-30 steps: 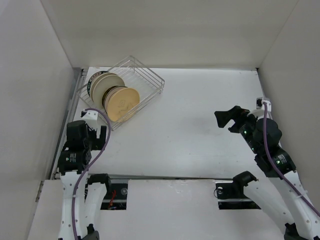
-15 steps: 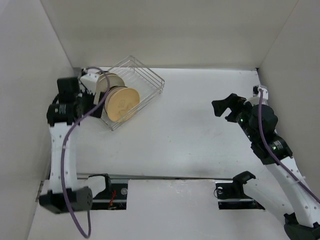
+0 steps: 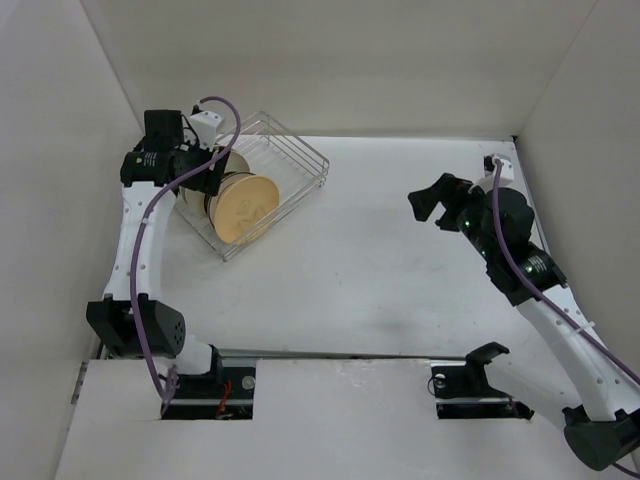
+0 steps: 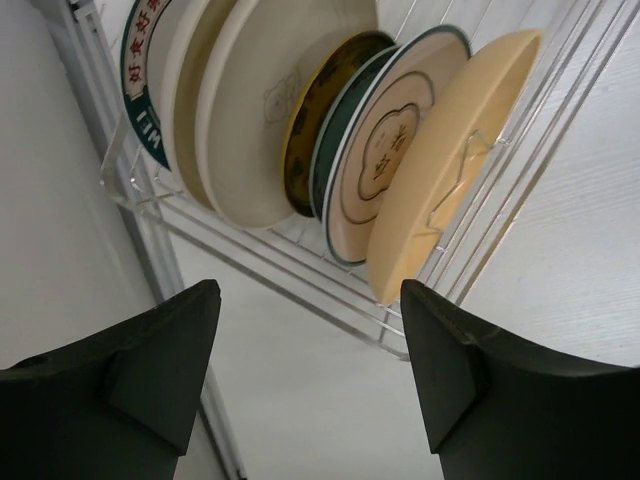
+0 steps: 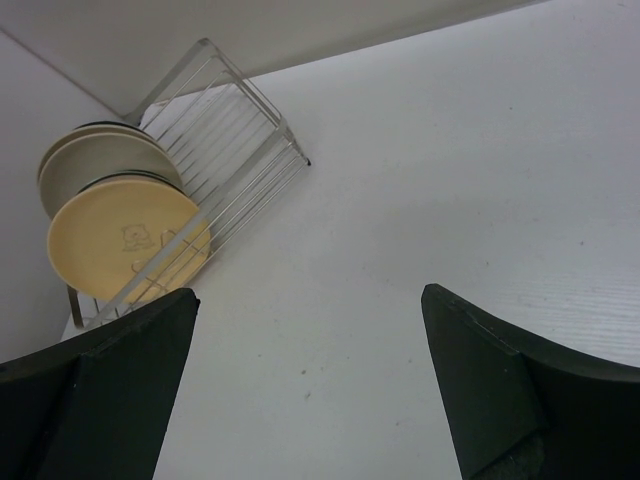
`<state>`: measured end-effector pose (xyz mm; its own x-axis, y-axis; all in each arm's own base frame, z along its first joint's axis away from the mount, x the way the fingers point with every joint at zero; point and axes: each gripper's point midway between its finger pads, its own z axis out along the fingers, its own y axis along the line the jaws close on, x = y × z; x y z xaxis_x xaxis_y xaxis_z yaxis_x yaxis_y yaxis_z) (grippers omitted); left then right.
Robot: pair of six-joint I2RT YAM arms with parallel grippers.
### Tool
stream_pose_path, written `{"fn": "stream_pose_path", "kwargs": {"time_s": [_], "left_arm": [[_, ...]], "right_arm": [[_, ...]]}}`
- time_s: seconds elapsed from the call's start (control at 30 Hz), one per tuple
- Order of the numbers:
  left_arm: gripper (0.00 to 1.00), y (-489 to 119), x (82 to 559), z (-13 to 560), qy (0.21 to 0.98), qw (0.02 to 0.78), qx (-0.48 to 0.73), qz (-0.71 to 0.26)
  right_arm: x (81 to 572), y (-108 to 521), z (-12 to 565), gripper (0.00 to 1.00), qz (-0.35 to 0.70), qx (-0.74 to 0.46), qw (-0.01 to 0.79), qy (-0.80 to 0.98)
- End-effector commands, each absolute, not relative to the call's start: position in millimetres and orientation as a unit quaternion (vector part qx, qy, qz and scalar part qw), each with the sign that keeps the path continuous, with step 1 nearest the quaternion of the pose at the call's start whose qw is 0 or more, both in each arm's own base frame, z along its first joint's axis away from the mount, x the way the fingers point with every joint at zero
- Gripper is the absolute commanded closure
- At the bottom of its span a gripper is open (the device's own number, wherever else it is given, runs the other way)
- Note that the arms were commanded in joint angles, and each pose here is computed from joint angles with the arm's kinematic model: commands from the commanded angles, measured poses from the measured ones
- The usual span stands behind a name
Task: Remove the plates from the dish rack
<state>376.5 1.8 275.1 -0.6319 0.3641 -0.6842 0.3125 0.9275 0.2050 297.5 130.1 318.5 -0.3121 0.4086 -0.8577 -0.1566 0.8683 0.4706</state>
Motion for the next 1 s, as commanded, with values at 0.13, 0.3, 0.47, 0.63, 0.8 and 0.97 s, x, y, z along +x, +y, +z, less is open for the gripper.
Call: {"fn": "stream_pose_path", "kwargs": {"time_s": [0.13,0.3,0.47,0.63,0.8,0.97], "left_arm": [[0.22,-30,389,288,0.888,0.413,0.203,-0.018],[0.26,-39,401,259,0.9,0.381,0.213,0.001],[0.38,-35,420,249,0.907,0.372,0.196,0.028],[0.57,-34,419,229,0.922,0.335,0.192,0.027],[0.78,-34,414,224,0.928,0.324,0.183,0.023],[0.9,-33,408,248,0.92,0.356,0.164,0.032]], "right_arm": [[299,134,357,0.0,0.264,0.07,0.611,0.743],[295,132,357,0.0,0.265,0.07,0.612,0.742],[292,130,355,0.0,0.263,0.07,0.608,0.746],[286,128,356,0.0,0.263,0.07,0.608,0.746],[286,126,350,0.0,0.257,0.074,0.607,0.748],[286,126,350,0.0,0.257,0.074,0.607,0.748]]}}
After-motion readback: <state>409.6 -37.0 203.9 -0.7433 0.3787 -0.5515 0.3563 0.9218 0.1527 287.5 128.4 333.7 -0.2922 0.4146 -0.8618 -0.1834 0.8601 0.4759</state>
